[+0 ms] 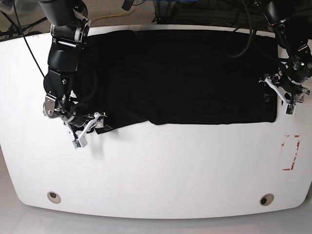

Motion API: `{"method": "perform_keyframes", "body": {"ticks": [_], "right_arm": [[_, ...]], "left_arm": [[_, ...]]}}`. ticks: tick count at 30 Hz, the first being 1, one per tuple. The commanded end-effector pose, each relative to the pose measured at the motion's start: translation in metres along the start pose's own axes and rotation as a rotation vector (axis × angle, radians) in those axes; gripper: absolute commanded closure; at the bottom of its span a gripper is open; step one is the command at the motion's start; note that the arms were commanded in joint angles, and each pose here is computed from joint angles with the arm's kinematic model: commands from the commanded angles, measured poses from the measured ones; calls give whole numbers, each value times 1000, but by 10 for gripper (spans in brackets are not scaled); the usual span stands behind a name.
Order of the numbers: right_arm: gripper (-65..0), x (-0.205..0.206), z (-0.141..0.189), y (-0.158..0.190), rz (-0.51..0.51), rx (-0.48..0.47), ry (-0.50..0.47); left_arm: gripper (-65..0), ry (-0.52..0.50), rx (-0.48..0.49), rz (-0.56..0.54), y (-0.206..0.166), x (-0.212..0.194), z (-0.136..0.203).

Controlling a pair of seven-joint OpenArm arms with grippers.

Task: Fold the T-shirt properly
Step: 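Move both grippers to the shirt's hem corners and pinch them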

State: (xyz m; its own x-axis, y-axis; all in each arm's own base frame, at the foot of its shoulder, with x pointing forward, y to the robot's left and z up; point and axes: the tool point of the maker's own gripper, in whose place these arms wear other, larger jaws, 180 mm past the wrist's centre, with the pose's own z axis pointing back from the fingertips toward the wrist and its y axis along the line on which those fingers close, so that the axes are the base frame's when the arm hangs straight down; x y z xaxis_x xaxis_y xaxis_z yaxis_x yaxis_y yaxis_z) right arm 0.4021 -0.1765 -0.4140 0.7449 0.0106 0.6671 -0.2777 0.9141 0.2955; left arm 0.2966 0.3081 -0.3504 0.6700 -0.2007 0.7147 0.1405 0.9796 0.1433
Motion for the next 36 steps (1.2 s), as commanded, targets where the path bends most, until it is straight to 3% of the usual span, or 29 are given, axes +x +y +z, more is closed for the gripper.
{"method": "perform_keyframes", "body": {"ticks": [1, 4, 9, 13, 18, 29, 36], "right_arm": [[-499, 11, -3, -1, -15, 9, -30], [-474, 12, -7, 0, -35, 19, -36], [-265, 12, -8, -1, -42, 19, -45], [-138, 13, -8, -2, -40, 18, -46], [-2, 13, -7, -2, -39, 16, -46], [0, 15, -7, -2, -37, 16, -46], [0, 15, -6, -3, -34, 16, -46]], "left_arm": [[-410, -49, 39, 28, 15, 17, 0], [-422, -53, 79, 70, 30, 23, -3], [-536, -60, 139, 189, 54, 33, -17], [-562, -52, 154, 251, 69, 39, -29], [-561, -16, 96, 251, 59, 47, -54], [-557, 57, 40, 325, 51, 33, -80], [-432, 96, -36, 222, 20, 32, -90]]}}
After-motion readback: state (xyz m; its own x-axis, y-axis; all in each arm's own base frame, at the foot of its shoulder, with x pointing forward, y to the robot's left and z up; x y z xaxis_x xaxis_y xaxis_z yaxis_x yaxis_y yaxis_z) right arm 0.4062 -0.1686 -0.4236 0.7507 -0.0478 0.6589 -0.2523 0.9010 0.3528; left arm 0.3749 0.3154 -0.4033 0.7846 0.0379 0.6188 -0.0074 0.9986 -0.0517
